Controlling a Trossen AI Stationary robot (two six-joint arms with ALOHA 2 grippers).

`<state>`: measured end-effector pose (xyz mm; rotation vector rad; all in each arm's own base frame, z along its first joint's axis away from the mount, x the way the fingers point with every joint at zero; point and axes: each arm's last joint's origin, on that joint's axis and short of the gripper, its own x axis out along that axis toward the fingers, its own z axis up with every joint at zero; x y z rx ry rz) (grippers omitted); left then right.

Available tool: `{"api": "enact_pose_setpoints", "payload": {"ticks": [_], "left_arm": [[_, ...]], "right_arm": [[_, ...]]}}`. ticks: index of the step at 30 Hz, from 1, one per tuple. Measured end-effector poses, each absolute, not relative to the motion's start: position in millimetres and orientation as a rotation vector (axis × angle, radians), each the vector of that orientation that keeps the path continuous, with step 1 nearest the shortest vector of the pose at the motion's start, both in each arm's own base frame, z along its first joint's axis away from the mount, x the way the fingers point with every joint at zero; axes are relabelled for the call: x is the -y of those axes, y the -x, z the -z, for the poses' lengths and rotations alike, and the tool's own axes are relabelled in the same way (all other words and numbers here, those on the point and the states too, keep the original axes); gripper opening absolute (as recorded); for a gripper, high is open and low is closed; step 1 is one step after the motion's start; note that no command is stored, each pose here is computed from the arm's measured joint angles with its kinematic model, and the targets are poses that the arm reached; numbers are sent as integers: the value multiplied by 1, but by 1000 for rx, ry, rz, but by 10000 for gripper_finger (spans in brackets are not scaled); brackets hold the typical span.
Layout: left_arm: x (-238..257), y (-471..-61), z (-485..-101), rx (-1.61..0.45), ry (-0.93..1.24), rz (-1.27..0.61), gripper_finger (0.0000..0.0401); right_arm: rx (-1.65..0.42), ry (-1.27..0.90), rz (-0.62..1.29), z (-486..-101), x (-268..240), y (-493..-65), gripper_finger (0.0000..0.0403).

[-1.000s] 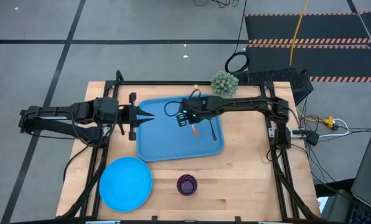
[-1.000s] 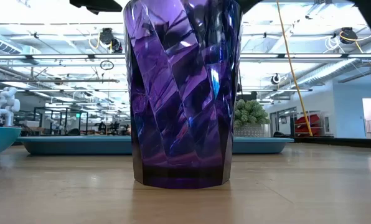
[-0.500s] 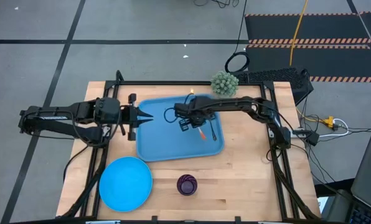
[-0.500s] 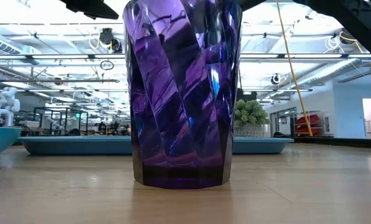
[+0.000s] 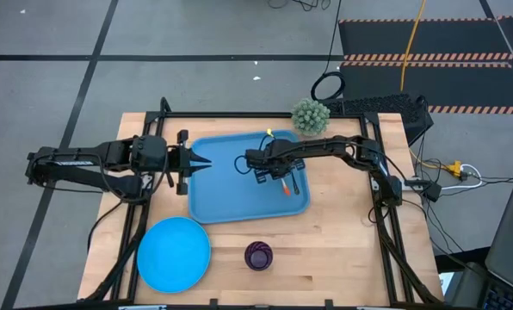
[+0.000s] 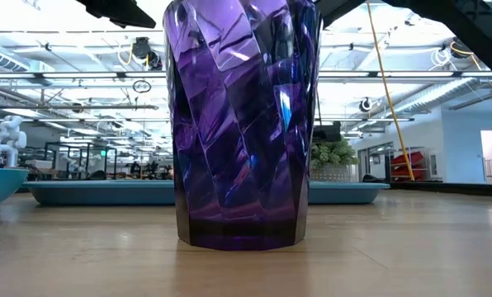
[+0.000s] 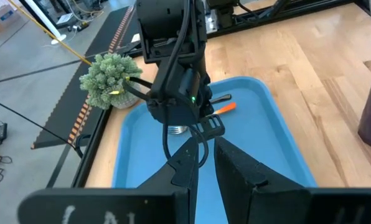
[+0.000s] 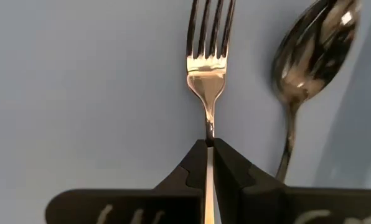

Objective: Pick and place plate/cup/fork/spoon on tray
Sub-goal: Put the orange fork onto the left side of the black spoon on the tray, then put the blue plate on the blue tray

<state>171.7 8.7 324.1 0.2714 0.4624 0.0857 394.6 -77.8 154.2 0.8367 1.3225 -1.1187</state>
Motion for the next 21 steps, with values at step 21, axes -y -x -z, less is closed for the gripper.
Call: {"api": "enact_pose_setpoints", "payload": {"ticks": [21], "left_arm": [[-9, -172, -324, -463, -267, -87, 56]], "right_arm": [[-1329, -729, 1167, -157, 63, -392, 110]]}}
